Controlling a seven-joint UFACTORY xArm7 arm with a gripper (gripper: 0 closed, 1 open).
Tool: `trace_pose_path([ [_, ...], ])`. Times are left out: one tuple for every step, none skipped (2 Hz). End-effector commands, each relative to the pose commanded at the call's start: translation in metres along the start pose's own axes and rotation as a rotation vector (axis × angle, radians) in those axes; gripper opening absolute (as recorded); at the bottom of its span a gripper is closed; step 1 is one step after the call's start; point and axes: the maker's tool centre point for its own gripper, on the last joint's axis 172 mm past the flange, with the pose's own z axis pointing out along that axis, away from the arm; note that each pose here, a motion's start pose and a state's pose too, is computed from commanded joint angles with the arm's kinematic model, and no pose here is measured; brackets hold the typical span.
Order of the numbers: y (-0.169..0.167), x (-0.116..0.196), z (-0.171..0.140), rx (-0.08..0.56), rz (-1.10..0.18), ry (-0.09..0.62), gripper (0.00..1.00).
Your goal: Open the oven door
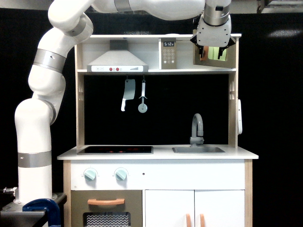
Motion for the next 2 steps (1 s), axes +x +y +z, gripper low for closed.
trace_pose_path([
  [-0.012,-0.029,-0.011,0.0,0.0,0.0,1.0],
  [-0.05,-0.109,-0.032,0.0,0.0,0.0,1.0],
])
